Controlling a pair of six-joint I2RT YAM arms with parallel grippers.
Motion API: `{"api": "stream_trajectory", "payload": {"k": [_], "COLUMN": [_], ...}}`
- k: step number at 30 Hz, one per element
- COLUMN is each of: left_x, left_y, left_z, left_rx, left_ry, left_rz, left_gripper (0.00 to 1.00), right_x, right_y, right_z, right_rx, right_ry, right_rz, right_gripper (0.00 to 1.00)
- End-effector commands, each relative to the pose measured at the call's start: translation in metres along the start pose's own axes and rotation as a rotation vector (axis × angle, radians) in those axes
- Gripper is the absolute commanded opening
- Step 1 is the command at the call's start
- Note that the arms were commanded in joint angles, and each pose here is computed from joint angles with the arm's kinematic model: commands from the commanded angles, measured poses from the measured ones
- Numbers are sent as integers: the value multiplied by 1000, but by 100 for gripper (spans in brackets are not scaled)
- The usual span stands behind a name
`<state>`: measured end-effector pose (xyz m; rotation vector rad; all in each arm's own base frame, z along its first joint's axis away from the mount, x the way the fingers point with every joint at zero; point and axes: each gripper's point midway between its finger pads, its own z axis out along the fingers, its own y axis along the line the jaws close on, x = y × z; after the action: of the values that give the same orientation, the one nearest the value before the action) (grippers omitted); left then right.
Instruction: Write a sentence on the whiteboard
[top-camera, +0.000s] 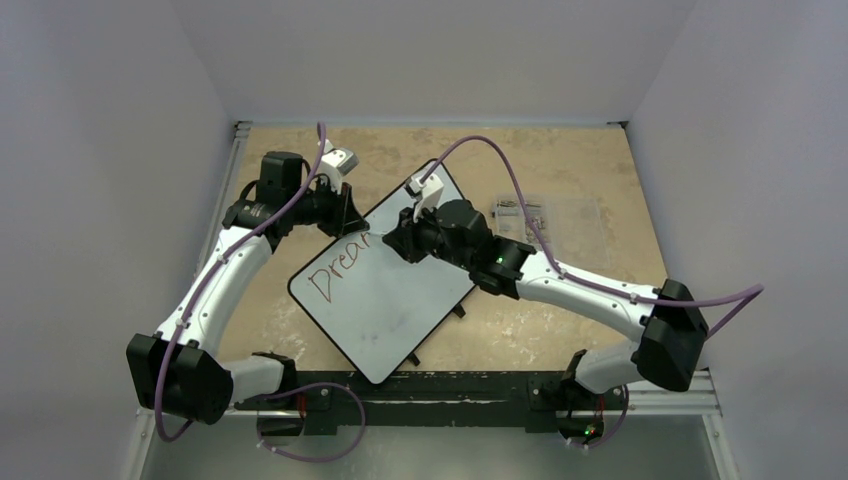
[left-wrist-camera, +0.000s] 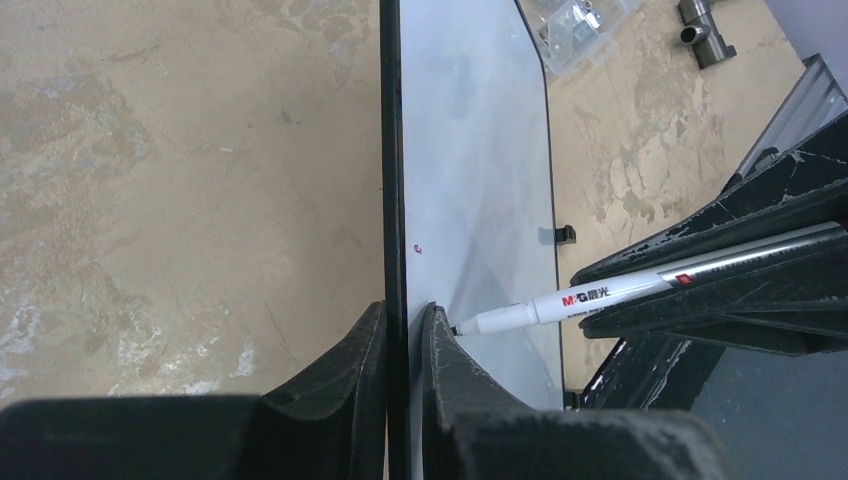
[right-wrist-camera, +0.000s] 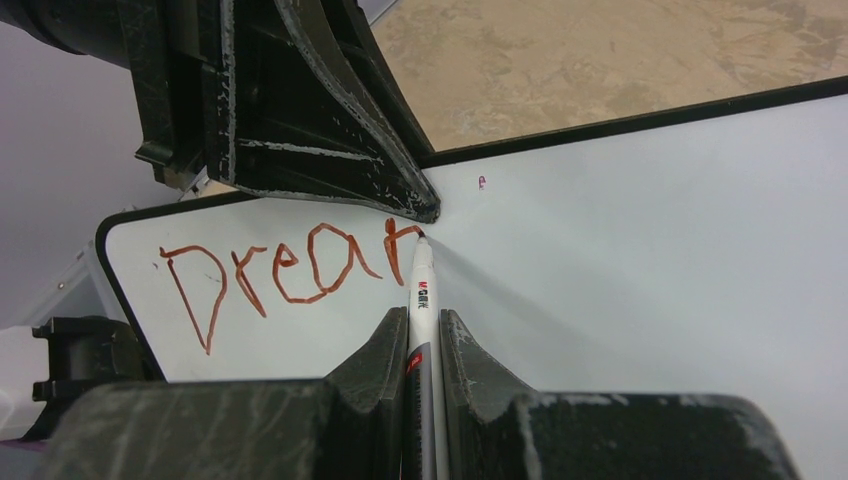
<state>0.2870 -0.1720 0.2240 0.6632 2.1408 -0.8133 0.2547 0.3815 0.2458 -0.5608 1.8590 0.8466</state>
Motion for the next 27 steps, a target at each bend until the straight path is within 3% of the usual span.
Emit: {"api": "stream_trajectory", "payload": {"k": [1, 8, 27], "left_x": [-13, -12, -12], "left_y": [-15, -15, -16], "left_z": [-4, -4, -5], "left_rx": [44, 46, 47], "left_ry": [-35, -35, -36], "left_rz": [94, 93, 96], "left_gripper": [0, 0, 0], "right_x": [14, 21, -10], "right_y": [-13, -12, -14], "right_z": [-7, -12, 3], "right_rx": [36, 27, 64], "right_ry": [30, 34, -10], "right_rz": [15, 41, -1], "right_gripper": [0, 0, 0]}}
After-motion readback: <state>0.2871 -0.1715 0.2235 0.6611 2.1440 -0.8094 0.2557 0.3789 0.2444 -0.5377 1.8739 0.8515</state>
